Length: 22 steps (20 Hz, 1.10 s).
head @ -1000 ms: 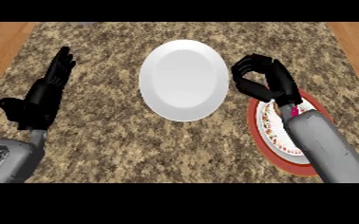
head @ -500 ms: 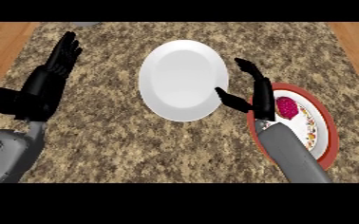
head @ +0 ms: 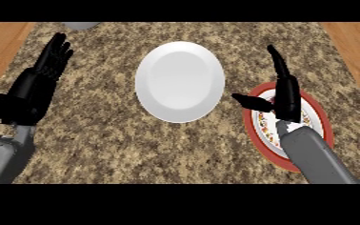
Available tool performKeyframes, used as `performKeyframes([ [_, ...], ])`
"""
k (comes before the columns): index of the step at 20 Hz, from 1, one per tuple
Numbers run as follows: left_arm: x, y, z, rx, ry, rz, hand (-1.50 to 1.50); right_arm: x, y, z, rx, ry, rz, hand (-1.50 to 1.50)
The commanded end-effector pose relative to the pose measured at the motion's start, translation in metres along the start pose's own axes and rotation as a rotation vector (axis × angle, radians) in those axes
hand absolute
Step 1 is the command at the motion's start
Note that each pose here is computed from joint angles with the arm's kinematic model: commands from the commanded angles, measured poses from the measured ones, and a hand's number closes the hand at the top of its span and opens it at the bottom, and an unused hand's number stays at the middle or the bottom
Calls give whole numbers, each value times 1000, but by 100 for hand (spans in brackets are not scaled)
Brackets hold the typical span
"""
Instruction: Pick the cupcake from the plate and place it in the plate
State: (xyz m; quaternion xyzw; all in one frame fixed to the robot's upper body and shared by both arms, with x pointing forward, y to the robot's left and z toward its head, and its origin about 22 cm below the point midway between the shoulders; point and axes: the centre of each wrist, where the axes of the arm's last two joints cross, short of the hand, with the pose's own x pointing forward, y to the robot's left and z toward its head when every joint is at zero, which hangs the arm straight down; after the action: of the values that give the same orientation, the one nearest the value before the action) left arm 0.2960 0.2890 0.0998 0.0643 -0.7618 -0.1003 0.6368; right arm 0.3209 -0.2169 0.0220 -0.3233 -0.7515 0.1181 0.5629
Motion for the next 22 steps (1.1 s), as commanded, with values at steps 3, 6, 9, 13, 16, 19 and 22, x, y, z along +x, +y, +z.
performKeyframes([
  [3, 4, 17, -6, 21, 4, -8, 0, 1, -20, -16, 157, 213, 302, -150],
  [6, 1, 2, 0, 9, 20, -1, 0, 9, -45, -39, 260, 360, 444, -150],
  [9, -6, -1, -1, 9, 22, 11, 0, 31, -44, -41, 396, 438, 567, -150],
  [13, 5, -5, -3, 10, 8, 7, 0, 49, -47, -43, 537, 591, 624, -150],
  [16, 4, -7, 3, -5, 11, 9, 0, 81, -48, -62, 552, 629, 625, -150],
  [19, 2, -3, 23, 6, -21, -14, 0, 72, -53, -48, 542, 665, 677, -150],
  [22, 3, -5, 4, 3, -14, -5, 0, 60, -47, -37, 513, 666, 683, -150],
])
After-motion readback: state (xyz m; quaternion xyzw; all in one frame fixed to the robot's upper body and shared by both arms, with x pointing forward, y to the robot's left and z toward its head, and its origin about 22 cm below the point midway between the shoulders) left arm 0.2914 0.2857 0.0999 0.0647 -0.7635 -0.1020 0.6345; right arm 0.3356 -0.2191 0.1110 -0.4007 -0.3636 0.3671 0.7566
